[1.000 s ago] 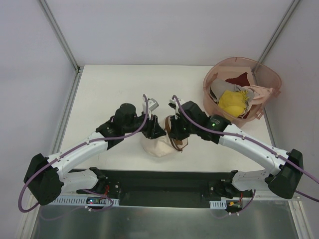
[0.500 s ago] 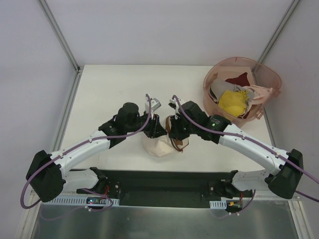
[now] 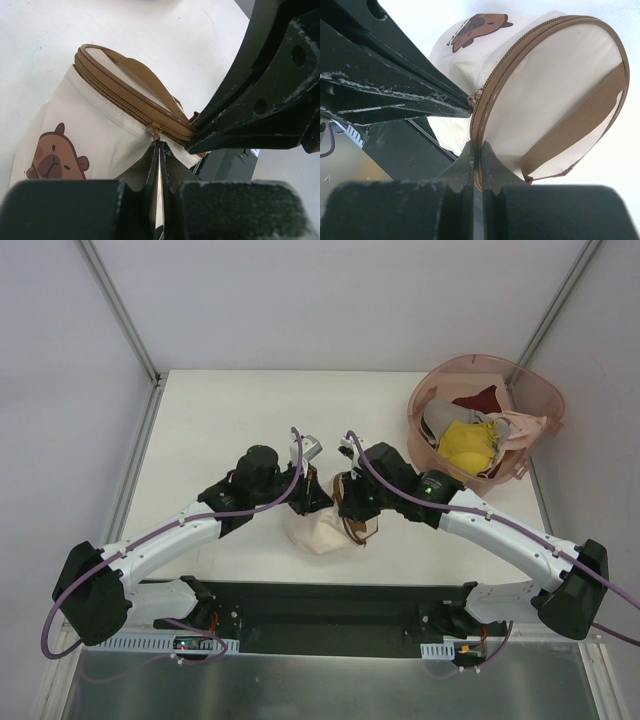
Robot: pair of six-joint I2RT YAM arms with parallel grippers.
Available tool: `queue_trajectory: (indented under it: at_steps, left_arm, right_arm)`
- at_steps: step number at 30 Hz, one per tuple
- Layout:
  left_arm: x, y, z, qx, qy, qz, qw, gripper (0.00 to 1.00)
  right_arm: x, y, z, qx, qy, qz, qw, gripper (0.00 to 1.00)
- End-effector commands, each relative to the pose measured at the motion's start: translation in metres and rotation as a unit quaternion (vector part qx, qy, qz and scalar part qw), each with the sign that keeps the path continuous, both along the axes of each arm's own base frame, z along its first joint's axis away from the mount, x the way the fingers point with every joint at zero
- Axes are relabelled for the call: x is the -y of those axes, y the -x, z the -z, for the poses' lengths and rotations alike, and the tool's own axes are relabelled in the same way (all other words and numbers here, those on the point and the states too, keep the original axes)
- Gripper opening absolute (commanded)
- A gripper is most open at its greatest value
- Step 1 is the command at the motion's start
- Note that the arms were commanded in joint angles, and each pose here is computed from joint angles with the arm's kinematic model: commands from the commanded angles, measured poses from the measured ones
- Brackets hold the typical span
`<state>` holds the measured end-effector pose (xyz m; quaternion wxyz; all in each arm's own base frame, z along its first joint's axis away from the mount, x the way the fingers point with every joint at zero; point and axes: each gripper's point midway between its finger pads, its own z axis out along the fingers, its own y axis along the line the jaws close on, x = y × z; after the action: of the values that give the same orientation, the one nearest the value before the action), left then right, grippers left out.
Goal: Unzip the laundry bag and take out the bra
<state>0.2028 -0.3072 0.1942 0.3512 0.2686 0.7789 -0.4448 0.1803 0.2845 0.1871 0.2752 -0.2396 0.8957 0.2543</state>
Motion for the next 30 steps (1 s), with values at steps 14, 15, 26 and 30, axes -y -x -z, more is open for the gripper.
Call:
queue_trajectory:
  at_steps: [14,15,26,30]
  left_arm:
    - [-0.010,-0.018,-0.033,0.060,0.015,-0.060,0.996,0.00]
    - [-0.010,-0.017,-0.033,0.058,0.015,-0.058,0.997,0.00]
    - [0.003,-0.008,-0.031,0.023,0.025,-0.021,0.999,0.05]
    - [0.007,-0.004,-0.036,0.020,0.032,-0.006,0.999,0.16]
  right_arm:
    - [-0.008,0.001,-0.013,0.011,-0.031,-0.010,0.999,0.01]
    - [-0.007,0.000,-0.012,0.011,-0.030,-0.010,0.999,0.01]
    - [-0.008,-0.001,-0.013,0.010,-0.032,-0.008,0.999,0.01]
    - [-0.009,0.000,-0.010,0.008,-0.028,-0.010,1.000,0.01]
